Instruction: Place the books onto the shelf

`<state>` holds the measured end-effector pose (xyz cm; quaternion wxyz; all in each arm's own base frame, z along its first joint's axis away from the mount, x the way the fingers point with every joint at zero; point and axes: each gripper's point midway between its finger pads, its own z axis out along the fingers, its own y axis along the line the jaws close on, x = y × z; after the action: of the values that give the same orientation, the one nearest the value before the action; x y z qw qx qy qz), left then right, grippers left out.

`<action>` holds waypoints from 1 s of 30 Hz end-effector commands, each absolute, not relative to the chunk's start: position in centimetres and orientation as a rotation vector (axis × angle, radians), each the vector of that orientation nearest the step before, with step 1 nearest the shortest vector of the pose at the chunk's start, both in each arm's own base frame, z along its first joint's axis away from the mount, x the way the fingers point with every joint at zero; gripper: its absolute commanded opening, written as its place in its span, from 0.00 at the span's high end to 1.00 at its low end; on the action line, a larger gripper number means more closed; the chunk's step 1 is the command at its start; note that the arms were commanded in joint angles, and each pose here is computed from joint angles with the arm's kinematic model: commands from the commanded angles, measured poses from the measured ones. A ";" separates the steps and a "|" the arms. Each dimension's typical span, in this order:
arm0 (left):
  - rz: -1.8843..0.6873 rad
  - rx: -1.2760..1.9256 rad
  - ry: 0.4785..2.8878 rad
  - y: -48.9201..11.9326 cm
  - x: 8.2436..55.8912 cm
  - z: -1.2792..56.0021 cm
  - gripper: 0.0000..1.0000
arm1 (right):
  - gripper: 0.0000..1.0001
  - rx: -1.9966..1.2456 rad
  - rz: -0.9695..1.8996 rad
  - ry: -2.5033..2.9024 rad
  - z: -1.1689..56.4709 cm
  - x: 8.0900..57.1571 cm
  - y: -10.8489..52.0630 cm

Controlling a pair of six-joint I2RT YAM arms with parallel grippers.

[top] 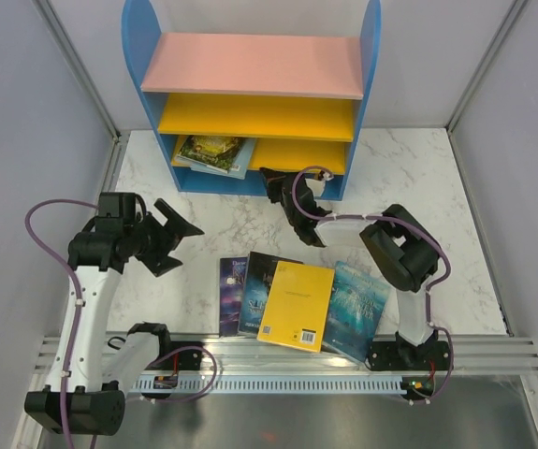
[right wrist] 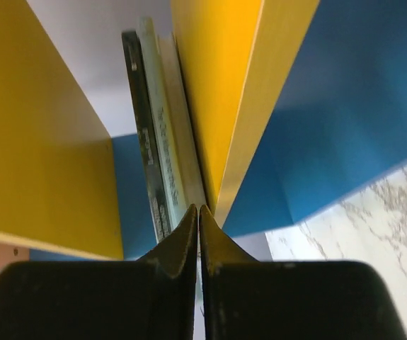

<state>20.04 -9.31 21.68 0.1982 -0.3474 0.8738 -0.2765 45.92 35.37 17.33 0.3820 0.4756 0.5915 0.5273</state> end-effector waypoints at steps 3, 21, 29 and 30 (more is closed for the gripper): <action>-0.805 -0.889 2.446 -9.7 18.9 23.7 0.01 | 0.97 1.244 1.387 1.375 19.0 49.2 35.1; -0.787 -0.806 2.526 -9.7 16.4 24.8 0.00 | 0.98 1.391 1.387 1.299 13.5 57.7 39.3; -0.765 -0.807 2.543 -9.5 16.4 24.1 0.00 | 0.97 1.313 1.429 1.384 14.5 59.5 44.9; -0.765 -0.807 2.545 -9.5 16.4 24.0 0.00 | 0.97 1.315 1.433 1.402 14.0 59.2 45.6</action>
<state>17.01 -9.36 24.09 0.1849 -0.3078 0.8938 -0.2687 60.54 40.35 19.98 0.4408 0.5422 0.4459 0.5594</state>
